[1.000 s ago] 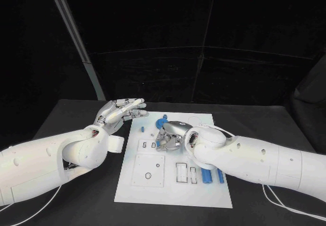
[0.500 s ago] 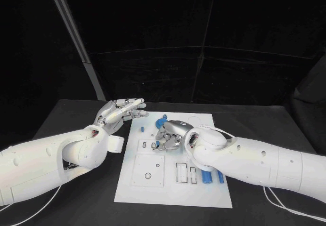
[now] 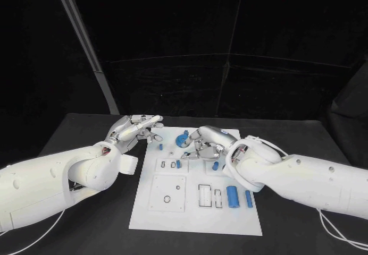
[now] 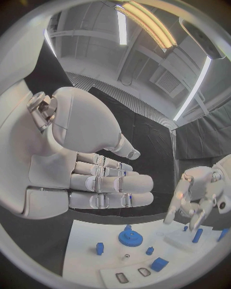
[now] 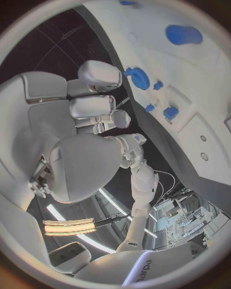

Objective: Assemble the parts on the task board

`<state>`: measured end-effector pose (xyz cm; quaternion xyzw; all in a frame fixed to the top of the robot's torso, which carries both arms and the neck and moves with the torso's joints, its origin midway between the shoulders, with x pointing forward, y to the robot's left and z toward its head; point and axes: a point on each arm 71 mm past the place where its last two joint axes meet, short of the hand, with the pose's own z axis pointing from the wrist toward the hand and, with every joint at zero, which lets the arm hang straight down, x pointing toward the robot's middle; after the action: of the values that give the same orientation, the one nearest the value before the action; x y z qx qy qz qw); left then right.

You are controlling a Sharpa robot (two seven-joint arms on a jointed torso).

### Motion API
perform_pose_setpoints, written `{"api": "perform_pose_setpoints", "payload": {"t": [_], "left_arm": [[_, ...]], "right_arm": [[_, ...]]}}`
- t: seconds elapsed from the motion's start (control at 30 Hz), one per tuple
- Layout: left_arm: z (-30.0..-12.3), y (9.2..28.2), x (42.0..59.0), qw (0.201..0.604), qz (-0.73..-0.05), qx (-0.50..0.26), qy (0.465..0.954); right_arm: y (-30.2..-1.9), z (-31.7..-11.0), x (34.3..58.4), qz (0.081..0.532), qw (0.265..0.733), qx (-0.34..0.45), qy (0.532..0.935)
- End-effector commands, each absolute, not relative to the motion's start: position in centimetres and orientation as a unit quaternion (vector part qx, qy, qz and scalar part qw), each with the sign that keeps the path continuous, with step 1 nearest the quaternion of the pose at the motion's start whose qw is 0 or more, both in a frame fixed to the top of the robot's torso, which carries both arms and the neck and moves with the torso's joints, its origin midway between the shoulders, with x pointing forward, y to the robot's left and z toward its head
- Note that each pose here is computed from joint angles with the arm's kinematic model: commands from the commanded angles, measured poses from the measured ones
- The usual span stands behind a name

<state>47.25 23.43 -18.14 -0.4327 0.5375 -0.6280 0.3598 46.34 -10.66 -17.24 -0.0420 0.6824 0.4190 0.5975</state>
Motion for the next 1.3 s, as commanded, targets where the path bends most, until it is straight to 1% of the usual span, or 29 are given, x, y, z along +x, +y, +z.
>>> {"api": "perform_pose_setpoints", "payload": {"t": [0.03,0.17,0.33,0.53,0.7,0.87,1.03,1.3], "left_arm": [[-18.5,22.9,47.3,0.352,-0.580,-0.376,0.631],[-18.7,22.7,47.7,0.340,-0.529,-0.339,0.699],[-18.9,22.3,48.6,0.335,-0.413,-0.269,0.803],[-18.3,21.9,49.7,0.342,-0.297,-0.201,0.869],[-17.6,20.5,50.9,0.349,-0.237,-0.138,0.896],[-17.9,18.9,52.1,0.352,-0.194,-0.094,0.911],[-18.3,17.4,52.9,0.352,-0.178,-0.077,0.916],[-18.5,15.5,53.6,0.347,-0.162,-0.050,0.922]], "right_arm": [[-12.6,-15.1,47.0,0.504,0.552,0.043,0.663],[-15.5,-14.0,48.0,0.516,0.528,0.101,0.667],[-18.6,-13.6,49.1,0.524,0.506,0.158,0.666],[-20.2,-13.4,49.6,0.525,0.501,0.181,0.663],[-20.6,-13.4,49.7,0.522,0.507,0.182,0.662],[-20.8,-13.3,49.9,0.514,0.521,0.178,0.658],[-20.8,-13.3,50.0,0.510,0.527,0.178,0.656],[-20.7,-13.3,50.1,0.505,0.532,0.176,0.657]]}}
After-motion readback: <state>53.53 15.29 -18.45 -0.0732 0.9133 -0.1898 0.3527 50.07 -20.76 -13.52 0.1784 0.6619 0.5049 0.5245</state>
